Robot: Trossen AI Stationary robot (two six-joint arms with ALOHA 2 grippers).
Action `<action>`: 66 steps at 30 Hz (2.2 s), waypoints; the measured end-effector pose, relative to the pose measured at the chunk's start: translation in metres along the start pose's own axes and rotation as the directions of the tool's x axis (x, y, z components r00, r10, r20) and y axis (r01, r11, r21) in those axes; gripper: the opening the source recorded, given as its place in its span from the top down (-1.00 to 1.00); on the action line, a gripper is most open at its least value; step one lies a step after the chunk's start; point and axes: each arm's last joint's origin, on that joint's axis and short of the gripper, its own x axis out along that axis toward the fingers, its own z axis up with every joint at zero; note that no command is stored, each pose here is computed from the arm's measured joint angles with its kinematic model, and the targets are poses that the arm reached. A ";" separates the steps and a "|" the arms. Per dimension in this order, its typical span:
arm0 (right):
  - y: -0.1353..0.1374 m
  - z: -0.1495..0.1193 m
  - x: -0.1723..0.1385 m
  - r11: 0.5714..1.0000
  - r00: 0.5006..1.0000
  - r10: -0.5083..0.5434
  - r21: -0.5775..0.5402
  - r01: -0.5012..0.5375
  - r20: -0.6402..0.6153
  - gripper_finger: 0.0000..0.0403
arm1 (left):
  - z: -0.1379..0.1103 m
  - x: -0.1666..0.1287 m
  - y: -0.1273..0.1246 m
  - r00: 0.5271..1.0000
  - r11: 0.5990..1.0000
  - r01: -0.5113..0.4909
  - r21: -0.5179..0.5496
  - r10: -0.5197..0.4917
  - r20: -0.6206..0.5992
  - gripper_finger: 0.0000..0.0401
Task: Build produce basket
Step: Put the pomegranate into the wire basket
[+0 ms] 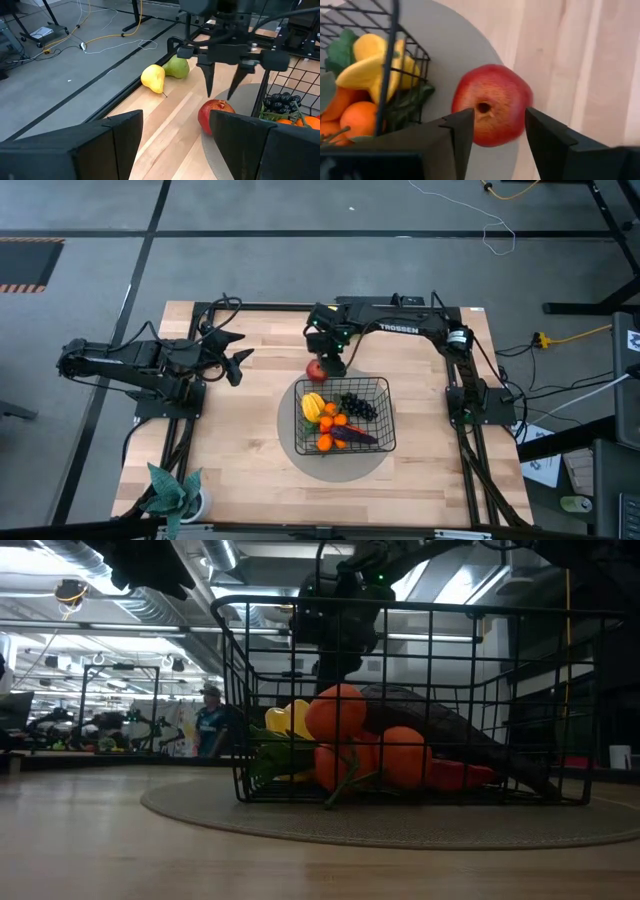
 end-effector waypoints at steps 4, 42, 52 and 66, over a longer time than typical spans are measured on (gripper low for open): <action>0.008 0.002 0.002 0.999 1.000 0.014 -0.049 -0.015 -0.015 0.19 | 0.000 0.000 0.000 1.000 1.000 0.000 0.000 0.000 0.000 -0.09; 0.011 0.005 0.026 0.982 0.993 -0.097 -0.172 0.084 -0.072 0.53 | 0.000 0.000 0.000 1.000 1.000 -0.001 0.003 0.001 -0.004 -0.09; 0.010 0.007 0.026 0.987 0.992 -0.114 -0.120 0.106 -0.059 0.97 | -0.001 0.000 0.000 1.000 1.000 -0.001 0.004 0.001 -0.004 -0.09; 0.025 0.047 -0.051 0.937 0.935 -0.338 -0.131 0.324 -0.104 1.00 | -0.001 0.000 0.000 1.000 1.000 -0.001 0.006 0.001 -0.006 -0.09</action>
